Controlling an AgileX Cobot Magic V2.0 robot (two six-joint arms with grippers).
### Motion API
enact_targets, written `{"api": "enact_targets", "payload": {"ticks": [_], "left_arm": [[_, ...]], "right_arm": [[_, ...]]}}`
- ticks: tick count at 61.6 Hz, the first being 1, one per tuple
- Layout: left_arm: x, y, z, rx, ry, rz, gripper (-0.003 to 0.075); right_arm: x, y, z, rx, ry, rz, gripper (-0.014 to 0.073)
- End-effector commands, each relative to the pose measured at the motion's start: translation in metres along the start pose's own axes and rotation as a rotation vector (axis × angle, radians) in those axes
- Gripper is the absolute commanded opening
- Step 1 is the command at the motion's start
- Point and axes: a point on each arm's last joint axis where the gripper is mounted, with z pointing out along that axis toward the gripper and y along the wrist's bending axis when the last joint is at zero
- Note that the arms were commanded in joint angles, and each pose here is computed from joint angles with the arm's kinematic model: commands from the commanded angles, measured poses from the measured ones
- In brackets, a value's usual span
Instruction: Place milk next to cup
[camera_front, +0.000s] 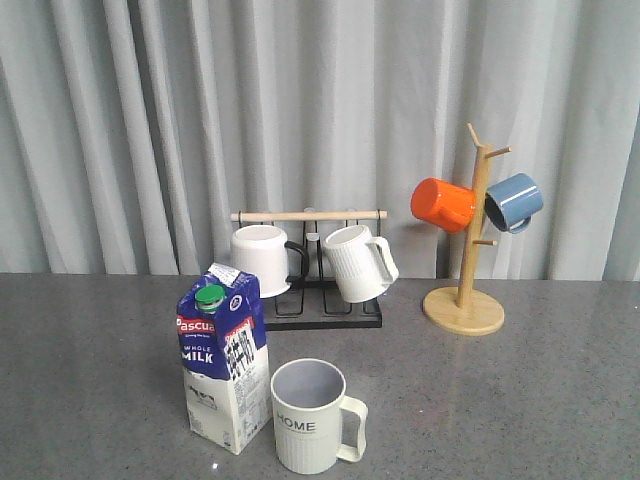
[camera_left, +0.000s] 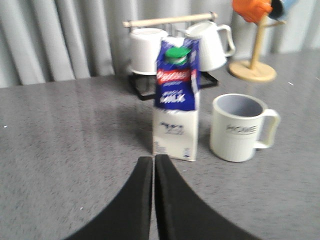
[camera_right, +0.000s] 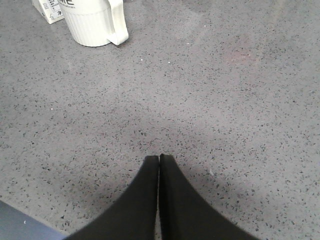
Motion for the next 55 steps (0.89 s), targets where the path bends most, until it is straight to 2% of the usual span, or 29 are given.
{"api": "enact_targets", "payload": {"ticks": [1,6,14,27,55], "left_arm": [[0.025,0.007,-0.007,-0.067,-0.249,-0.031,-0.0007],[0.068,0.011,-0.009,-0.111,-0.274,-0.088,-0.0007],[0.104,0.015,-0.016,-0.166,-0.303,-0.137,-0.0007],[0.110,0.015,-0.027,-0.221,-0.285,-0.067,-0.0007],[0.115,0.014,-0.028,-0.227,-0.243,-0.079,-0.0007]], "right_arm": [[-0.013,0.000,-0.004,-0.003,-0.093,-0.006,-0.0005],[-0.013,0.000,-0.004,-0.003,-0.093,-0.006,-0.0005],[-0.013,0.000,-0.004,-0.003,-0.093,-0.006,-0.0005],[-0.013,0.000,-0.004,-0.003,-0.093,-0.006,-0.0005],[-0.013,0.000,-0.004,-0.001,-0.086,-0.006,-0.0005]]}}
